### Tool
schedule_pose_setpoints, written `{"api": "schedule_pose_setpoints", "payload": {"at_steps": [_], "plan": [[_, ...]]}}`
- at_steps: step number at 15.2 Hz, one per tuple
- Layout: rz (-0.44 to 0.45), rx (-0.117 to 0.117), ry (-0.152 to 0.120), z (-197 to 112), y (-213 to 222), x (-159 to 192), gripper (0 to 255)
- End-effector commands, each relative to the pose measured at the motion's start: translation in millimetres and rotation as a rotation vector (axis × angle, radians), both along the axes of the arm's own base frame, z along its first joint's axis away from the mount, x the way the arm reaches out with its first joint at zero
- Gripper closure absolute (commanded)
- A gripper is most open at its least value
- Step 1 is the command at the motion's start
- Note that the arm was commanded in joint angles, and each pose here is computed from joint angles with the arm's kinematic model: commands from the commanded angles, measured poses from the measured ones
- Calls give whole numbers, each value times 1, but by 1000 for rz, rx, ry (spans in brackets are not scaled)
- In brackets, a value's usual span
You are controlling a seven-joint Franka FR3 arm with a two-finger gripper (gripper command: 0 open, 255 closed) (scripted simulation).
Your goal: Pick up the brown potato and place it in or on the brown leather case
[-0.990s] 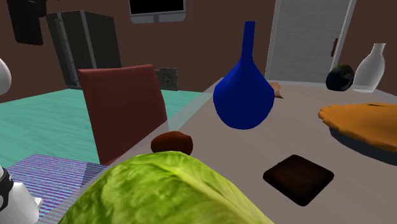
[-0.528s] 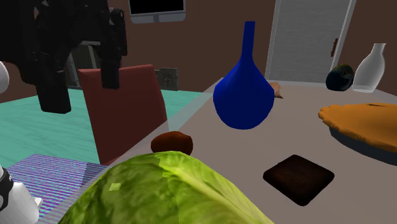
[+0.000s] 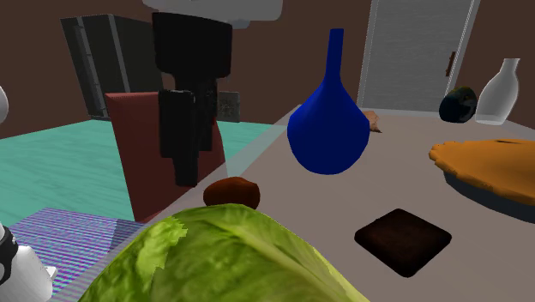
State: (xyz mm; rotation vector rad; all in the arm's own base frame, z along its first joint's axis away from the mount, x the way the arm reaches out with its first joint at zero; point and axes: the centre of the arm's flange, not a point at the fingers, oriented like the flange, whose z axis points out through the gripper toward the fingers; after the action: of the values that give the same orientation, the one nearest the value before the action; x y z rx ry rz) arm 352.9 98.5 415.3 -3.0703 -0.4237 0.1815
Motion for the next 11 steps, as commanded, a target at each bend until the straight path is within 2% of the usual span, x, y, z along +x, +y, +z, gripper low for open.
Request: {"api": "schedule_pose_setpoints", "payload": {"at_steps": [1, 5, 11], "plan": [[23, 15, 0, -18, 18, 6, 0], [64, 40, 3, -46, 53, 14, 0], [64, 40, 3, -78, 55, 10, 0]]}}
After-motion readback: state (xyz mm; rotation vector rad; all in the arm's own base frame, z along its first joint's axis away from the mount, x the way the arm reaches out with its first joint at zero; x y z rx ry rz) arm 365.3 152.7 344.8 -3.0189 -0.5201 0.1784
